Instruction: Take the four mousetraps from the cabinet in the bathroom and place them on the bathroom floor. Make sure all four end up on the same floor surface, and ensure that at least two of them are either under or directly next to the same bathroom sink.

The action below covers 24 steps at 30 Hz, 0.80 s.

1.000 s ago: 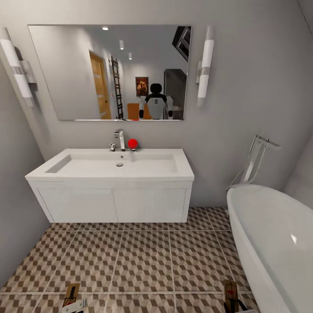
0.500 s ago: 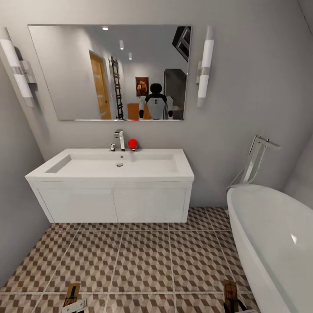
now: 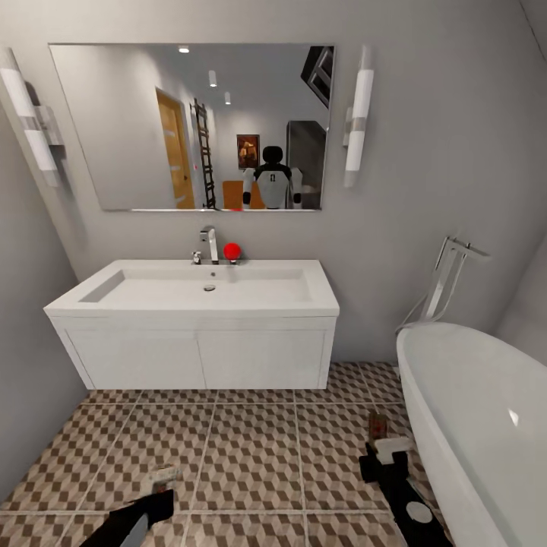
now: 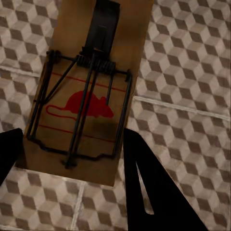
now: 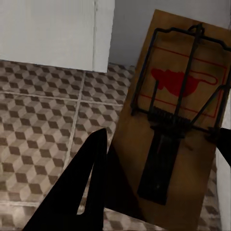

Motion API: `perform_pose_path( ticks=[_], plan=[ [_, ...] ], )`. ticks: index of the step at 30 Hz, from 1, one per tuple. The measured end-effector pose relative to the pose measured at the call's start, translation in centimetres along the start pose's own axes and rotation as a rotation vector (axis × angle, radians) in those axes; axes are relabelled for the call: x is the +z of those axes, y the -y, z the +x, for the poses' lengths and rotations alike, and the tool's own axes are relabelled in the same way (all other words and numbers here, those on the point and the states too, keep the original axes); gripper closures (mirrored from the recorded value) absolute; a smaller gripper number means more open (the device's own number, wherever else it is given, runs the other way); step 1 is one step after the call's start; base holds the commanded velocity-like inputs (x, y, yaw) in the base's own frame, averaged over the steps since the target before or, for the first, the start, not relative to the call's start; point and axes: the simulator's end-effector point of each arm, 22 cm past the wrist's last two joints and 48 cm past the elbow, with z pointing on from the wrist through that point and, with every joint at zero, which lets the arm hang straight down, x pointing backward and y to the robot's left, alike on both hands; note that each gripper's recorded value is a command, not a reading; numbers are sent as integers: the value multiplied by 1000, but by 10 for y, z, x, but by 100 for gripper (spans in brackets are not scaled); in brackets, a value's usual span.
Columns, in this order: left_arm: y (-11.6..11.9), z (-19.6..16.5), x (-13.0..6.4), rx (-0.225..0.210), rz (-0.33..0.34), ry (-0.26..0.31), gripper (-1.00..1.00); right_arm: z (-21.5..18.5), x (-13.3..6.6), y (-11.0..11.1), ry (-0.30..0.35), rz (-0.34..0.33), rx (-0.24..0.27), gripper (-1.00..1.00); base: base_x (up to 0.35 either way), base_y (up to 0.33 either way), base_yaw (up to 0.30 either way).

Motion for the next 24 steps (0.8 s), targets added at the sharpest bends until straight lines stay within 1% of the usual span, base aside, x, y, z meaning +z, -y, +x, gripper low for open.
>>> perform_pose_path(
  ticks=[1, 3, 5, 6, 7, 8, 9, 10, 11, 12, 15, 17, 20, 22, 23, 24],
  plan=[
    [12, -17, -5, 7, 25, -9, 100, -27, 9, -6, 25, -3, 14, 100, 0, 0, 0],
    [24, -38, -12, 18, 50, -12, 100, -66, 22, -13, 46, -9, 31, 100, 0, 0, 0],
    [25, -47, -15, 20, 52, -1, 100, -83, 27, -15, 50, -11, 38, 100, 0, 0, 0],
    [21, -52, -15, 20, 46, 18, 100, -89, 29, -16, 52, -13, 41, 100, 0, 0, 0],
    [15, -58, -14, 17, 36, 50, 100, -93, 30, -18, 54, -16, 43, 100, 0, 0, 0],
    [10, -65, -13, 12, 29, 95, 100, -96, 31, -20, 58, -19, 43, 100, 0, 0, 0],
    [8, -69, -13, 9, 25, 120, 100, -98, 31, -21, 63, -22, 42, 100, 0, 0, 0],
    [4, -75, -13, 3, 18, 163, 100, -103, 31, -23, 80, -27, 41, 100, 0, 0, 0],
    [1, -79, -13, -1, 12, 193, 100, -107, 31, -25, 102, -31, 40, 100, 0, 0, 0],
    [-2, -82, -13, -4, 7, 211, 100, -111, 31, -27, 123, -34, 39, 100, 0, 0, 0],
    [-6, -82, -13, -6, 0, 228, 100, -114, 31, -28, 153, -36, 38, 100, 0, 0, 0],
    [-8, -80, -12, -6, -5, 228, 100, -107, 32, -30, 140, -37, 35, 100, 0, 0, 0],
    [-9, -78, -11, -6, -7, 226, 100, -92, 34, -31, 98, -37, 33, 100, 0, 0, 0],
    [-11, -73, -10, -8, -11, 213, 100, -77, 35, -30, 38, -36, 29, 100, 0, 0, 0],
    [-11, -72, -10, -7, -12, 206, 100, -72, 35, -30, 17, -36, 28, 100, 0, 0, 0],
    [-11, -66, -9, -7, -13, 184, 100, -64, 35, -30, -22, -36, 27, 100, 0, 0, 0]
  ],
)
